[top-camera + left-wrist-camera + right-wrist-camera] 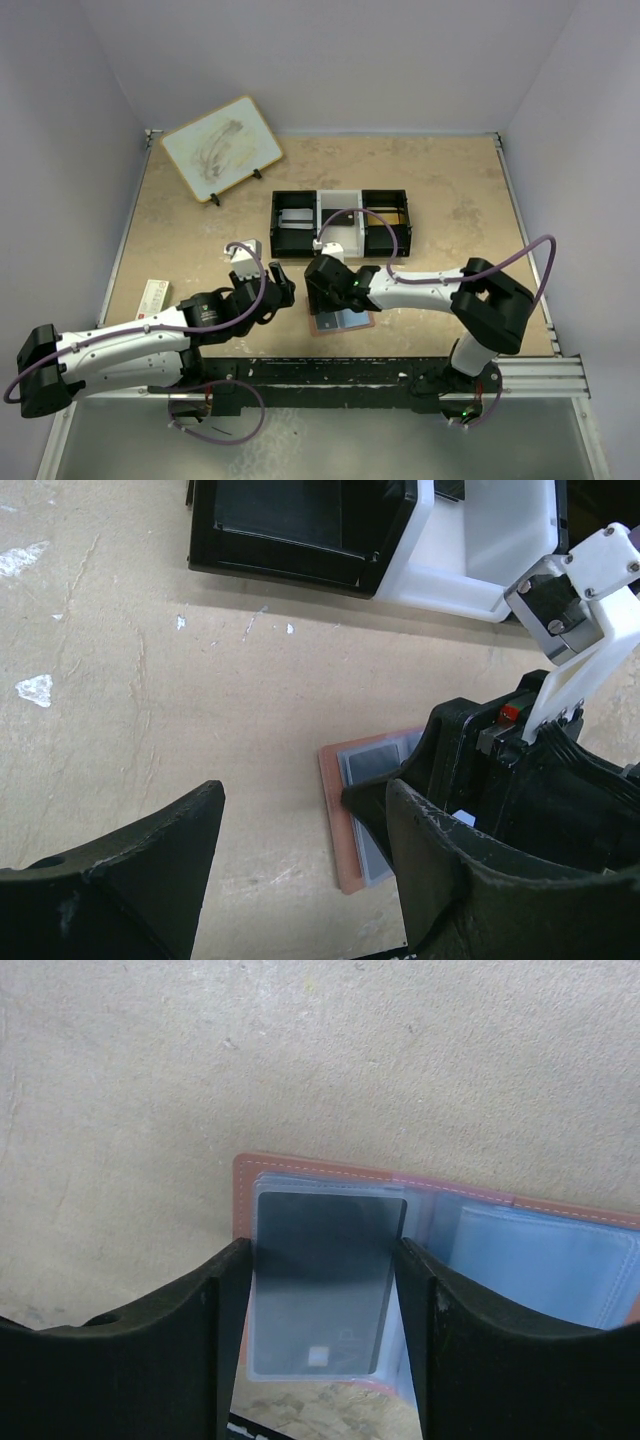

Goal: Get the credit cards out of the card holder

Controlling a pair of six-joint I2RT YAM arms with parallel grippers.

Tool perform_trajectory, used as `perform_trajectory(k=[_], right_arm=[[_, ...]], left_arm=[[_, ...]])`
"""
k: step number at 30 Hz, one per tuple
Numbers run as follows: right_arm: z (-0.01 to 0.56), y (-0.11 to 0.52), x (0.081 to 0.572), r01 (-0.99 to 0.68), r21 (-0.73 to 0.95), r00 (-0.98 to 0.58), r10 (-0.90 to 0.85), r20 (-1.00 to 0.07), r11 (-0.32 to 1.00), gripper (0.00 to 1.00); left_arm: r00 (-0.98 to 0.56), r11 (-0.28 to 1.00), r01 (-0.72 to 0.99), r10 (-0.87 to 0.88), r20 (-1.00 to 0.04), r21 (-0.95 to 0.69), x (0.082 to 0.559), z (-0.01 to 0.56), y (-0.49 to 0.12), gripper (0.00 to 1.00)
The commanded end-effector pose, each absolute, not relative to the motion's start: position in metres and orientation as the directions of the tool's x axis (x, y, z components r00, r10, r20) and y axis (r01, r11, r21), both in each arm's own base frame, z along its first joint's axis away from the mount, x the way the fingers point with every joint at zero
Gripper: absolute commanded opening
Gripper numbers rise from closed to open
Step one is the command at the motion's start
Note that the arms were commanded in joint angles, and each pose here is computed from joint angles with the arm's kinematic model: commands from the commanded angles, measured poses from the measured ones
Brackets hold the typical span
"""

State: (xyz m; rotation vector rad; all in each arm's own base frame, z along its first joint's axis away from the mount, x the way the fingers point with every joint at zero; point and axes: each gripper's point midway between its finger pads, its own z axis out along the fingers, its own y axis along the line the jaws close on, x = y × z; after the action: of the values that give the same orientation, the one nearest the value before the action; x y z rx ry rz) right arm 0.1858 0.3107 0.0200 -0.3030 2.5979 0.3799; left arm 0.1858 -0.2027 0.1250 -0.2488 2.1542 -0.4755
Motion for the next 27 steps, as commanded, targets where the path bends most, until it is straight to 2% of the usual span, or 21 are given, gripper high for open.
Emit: perform_trajectory(k=[1,7,11,17,27], right_arm=[[-0.023,0.289,0.17,-0.24,0.15,-0.897,-0.16,-0.412,0.959,0.59],[-0.01,0.31,0.161,-0.274,0.376,-0.913,-0.116,-0.391,0.885,0.58],[-0.006,0.313,0.162,-0.26,0.462,-0.923,-0.078,-0.376,0.848,0.56],[-0.005,0.306,0.164,-0.247,0.517,-0.931,-0.053,-0.362,0.82,0.57],[-0.01,0.299,0.164,-0.212,0.563,-0.942,-0.015,-0.334,0.798,0.53]], left_arm=[[-0.556,0.897,-0.009,-0.372,-0.743,-0.442,0.189,0.133,-0.2,0.64],[-0.559,0.894,-0.004,-0.374,-0.74,-0.448,0.187,0.133,-0.199,0.64],[-0.575,0.88,0.027,-0.374,-0.728,-0.474,0.185,0.133,-0.208,0.64],[-0.626,0.837,0.1,-0.367,-0.688,-0.538,0.176,0.126,-0.23,0.63],[-0.724,0.736,0.194,-0.339,-0.601,-0.649,0.157,0.107,-0.269,0.61]])
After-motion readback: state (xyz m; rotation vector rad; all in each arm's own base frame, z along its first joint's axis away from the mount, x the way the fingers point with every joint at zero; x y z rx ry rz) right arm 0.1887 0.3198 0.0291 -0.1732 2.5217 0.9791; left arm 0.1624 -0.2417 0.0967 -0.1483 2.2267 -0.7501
